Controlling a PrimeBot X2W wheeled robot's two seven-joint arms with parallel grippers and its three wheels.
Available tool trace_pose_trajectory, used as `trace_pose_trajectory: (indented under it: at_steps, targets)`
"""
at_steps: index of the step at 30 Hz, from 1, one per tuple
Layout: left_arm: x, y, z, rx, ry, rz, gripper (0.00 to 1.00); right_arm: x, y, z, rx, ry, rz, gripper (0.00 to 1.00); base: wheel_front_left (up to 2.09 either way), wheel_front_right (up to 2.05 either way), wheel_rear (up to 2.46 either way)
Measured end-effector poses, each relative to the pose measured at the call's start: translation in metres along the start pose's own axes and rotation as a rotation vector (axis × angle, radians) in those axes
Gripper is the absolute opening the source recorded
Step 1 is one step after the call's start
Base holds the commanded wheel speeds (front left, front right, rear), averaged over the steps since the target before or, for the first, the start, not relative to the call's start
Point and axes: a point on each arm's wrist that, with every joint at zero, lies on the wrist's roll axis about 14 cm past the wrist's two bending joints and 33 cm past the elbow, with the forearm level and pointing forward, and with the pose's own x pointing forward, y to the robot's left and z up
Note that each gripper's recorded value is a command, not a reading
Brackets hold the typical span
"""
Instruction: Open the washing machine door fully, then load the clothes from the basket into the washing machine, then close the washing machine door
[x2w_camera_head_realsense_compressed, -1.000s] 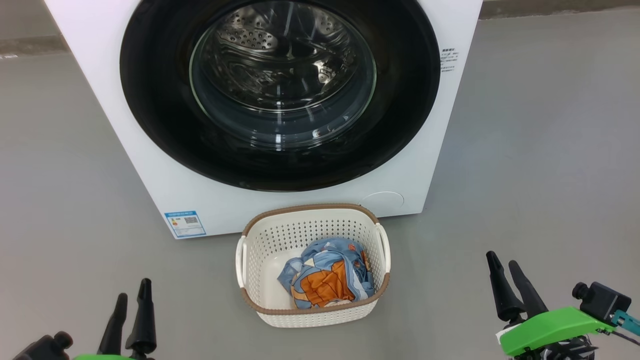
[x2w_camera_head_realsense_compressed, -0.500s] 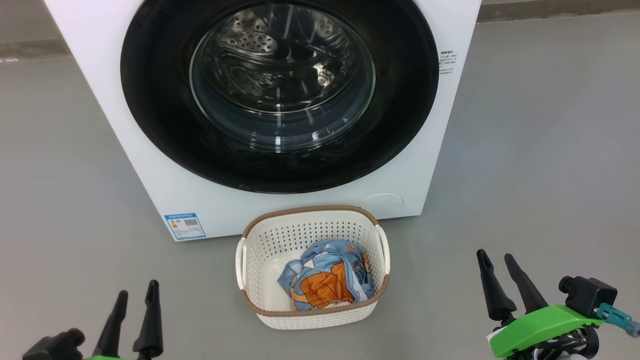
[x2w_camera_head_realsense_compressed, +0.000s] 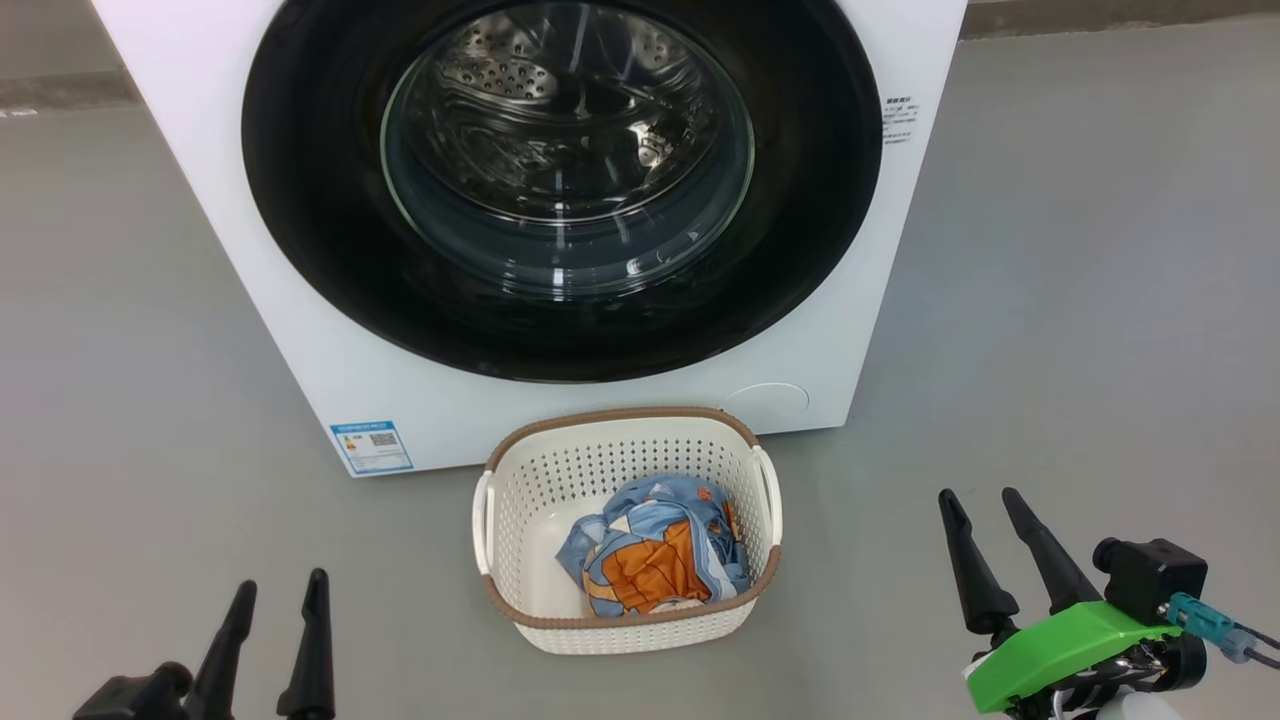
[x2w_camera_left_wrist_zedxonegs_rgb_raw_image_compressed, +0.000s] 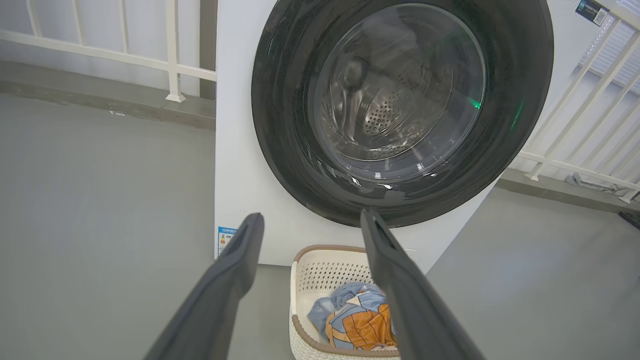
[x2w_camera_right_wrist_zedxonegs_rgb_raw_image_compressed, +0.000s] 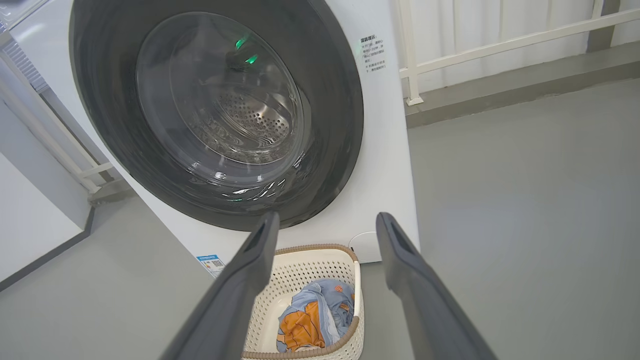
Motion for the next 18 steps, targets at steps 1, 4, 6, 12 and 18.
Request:
trace_pose_trajectory:
  at_steps: [1, 4, 6, 12, 18]
  targets:
    - [-0.0004, 0.0001, -0.0002, 0.010, -0.001, -0.001, 1.00, 0.0002, 0.0004, -0.0001, -0.009, -0.001, 0.002, 1.00, 0.00, 0.00, 0.00]
    - [-0.0002, -0.0007, -0.0001, 0.046, -0.004, -0.010, 1.00, 0.0013, 0.0022, -0.0010, -0.050, -0.001, 0.013, 1.00, 0.00, 0.00, 0.00]
    - [-0.0003, -0.0008, 0.0005, 0.071, -0.007, -0.016, 1.00, 0.0036, 0.0039, 0.0006, -0.071, -0.006, 0.020, 1.00, 0.00, 0.00, 0.00]
    - [0.0001, -0.0021, 0.0018, 0.143, -0.014, -0.029, 1.00, 0.0064, 0.0064, 0.0042, -0.147, -0.020, 0.039, 1.00, 0.00, 0.00, 0.00]
    - [0.0003, -0.0050, 0.0030, 0.215, -0.025, -0.047, 1.00, 0.0088, 0.0098, 0.0068, -0.222, -0.033, 0.058, 1.00, 0.00, 0.00, 0.00]
